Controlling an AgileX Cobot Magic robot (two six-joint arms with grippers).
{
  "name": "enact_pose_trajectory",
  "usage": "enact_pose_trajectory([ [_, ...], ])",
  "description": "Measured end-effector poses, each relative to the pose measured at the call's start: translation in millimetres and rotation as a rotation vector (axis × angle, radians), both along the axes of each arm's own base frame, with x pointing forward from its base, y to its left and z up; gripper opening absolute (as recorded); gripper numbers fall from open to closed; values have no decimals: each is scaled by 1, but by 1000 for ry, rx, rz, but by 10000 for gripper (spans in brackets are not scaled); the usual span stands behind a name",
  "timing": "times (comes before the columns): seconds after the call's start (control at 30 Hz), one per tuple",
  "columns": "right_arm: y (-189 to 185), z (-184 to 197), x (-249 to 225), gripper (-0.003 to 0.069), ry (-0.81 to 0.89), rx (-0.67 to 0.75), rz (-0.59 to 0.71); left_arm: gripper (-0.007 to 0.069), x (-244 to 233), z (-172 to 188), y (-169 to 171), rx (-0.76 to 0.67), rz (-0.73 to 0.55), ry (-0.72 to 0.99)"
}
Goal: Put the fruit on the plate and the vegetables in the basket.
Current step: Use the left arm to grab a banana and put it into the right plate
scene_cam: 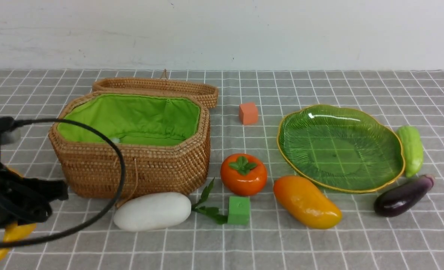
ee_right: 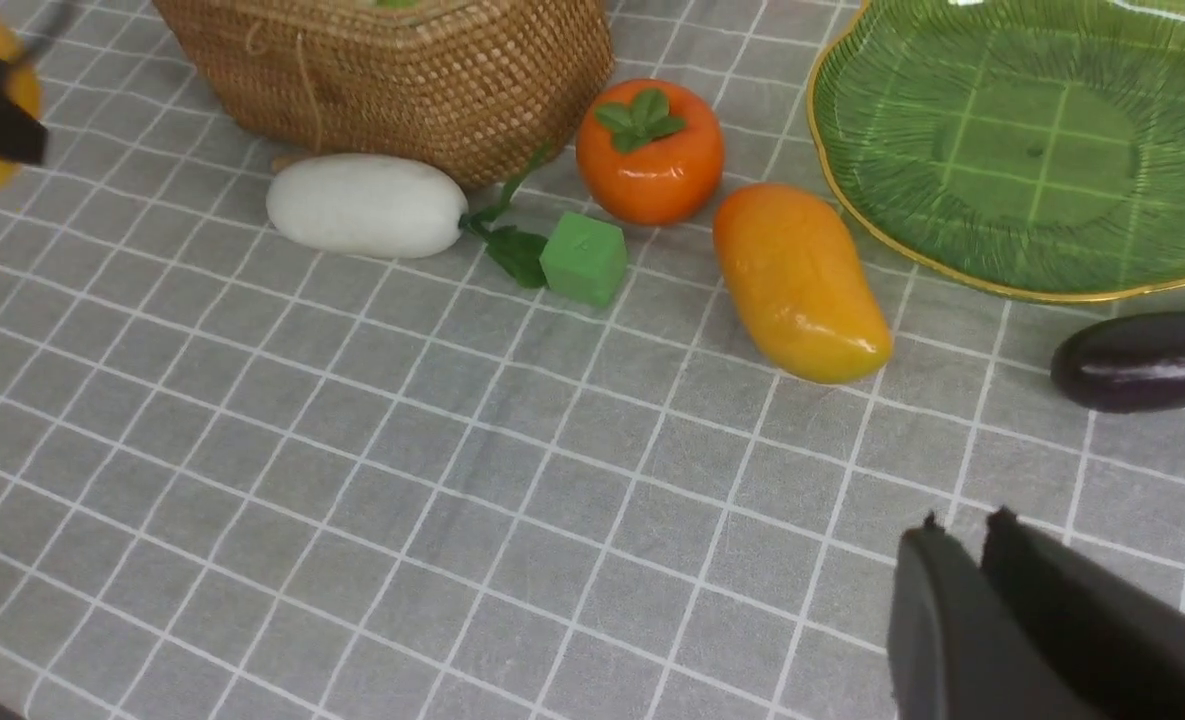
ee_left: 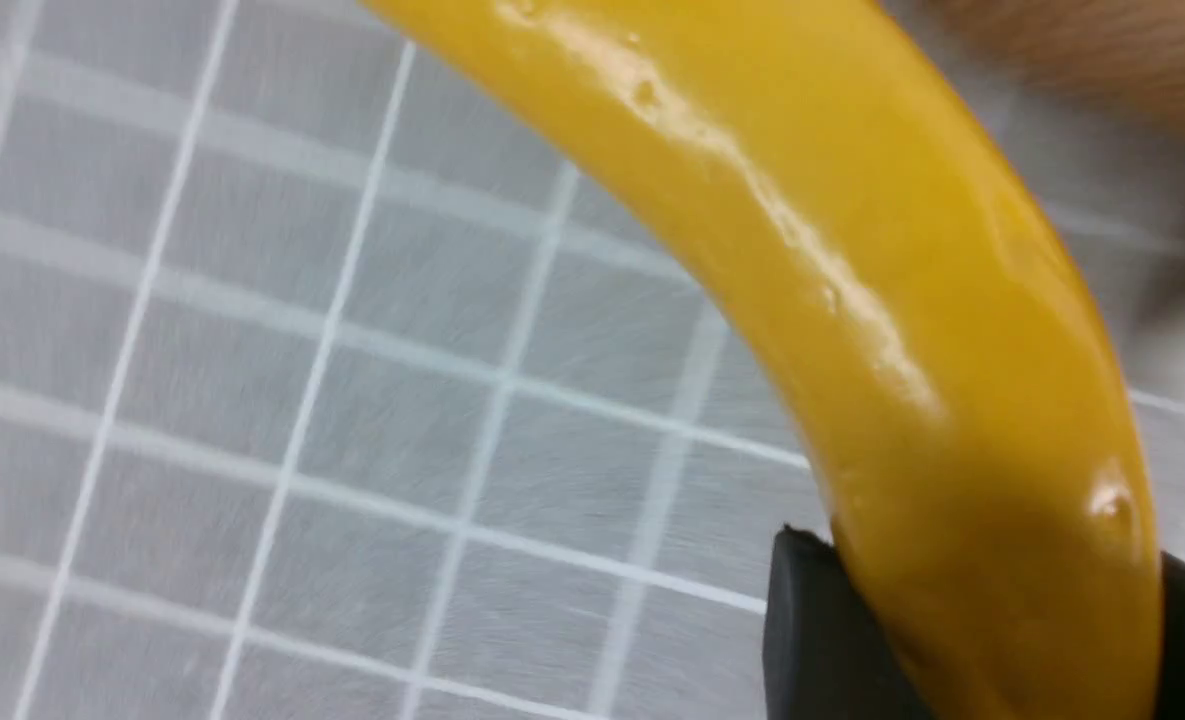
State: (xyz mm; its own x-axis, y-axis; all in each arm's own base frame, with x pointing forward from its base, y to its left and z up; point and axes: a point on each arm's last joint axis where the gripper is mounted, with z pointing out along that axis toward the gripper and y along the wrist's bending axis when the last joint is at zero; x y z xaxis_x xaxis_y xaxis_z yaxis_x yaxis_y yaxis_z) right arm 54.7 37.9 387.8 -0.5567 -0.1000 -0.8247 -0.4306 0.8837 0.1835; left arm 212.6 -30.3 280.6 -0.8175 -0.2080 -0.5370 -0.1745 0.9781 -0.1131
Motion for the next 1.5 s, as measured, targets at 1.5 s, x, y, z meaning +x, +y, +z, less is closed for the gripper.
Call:
enact_pose_trajectory([
  [1.5,-29,17,-49,84,-22,-7,-119,584,197,-89,-367,84,-1120,-196],
])
